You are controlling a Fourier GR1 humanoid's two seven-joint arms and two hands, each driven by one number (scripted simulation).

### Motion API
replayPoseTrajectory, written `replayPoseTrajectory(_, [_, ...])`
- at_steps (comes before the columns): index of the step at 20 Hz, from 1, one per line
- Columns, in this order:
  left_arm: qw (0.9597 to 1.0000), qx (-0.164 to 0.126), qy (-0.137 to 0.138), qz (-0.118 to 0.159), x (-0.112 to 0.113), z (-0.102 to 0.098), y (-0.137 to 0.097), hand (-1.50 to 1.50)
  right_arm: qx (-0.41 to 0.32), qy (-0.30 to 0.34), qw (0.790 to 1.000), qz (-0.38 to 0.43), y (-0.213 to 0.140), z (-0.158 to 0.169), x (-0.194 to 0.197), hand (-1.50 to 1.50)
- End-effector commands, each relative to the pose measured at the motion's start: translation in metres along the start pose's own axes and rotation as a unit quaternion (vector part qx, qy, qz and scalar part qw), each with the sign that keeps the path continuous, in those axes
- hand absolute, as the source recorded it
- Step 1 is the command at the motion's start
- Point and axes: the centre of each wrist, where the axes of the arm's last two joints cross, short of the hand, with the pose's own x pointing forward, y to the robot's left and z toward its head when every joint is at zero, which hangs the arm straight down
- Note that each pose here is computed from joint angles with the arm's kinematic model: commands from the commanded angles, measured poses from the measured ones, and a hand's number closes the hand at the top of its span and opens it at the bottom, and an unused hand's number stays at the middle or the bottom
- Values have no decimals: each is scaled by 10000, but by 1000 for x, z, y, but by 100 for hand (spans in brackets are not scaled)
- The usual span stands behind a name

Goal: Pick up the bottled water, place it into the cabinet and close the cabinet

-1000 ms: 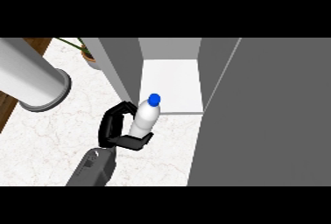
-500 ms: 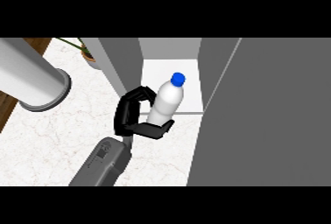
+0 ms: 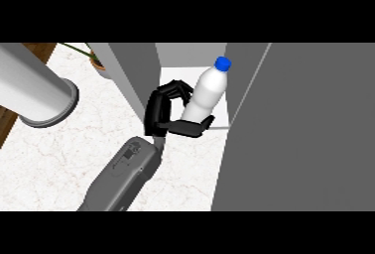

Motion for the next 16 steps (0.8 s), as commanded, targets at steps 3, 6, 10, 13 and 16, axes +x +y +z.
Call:
replayPoseTrajectory(3, [9993,209,261,-157,4,-25,-7,150,-98,-264,9995,130,-7,1,12,-150])
replayPoseTrajectory(6, [9975,528,457,-45,2,-32,-12,150,-5,-125,9999,-68,-1,17,25,-150])
replayPoseTrajectory(10, [9950,788,564,-230,-1,-47,-5,150,34,-137,9999,-92,-3,17,22,-150])
replayPoseTrajectory(13, [9926,964,460,-587,-20,-43,4,150,38,-159,9999,-7,-11,15,19,-150])
replayPoseTrajectory(16, [9903,1043,462,-796,-22,-50,10,150,51,-132,9998,-127,-3,19,16,-150])
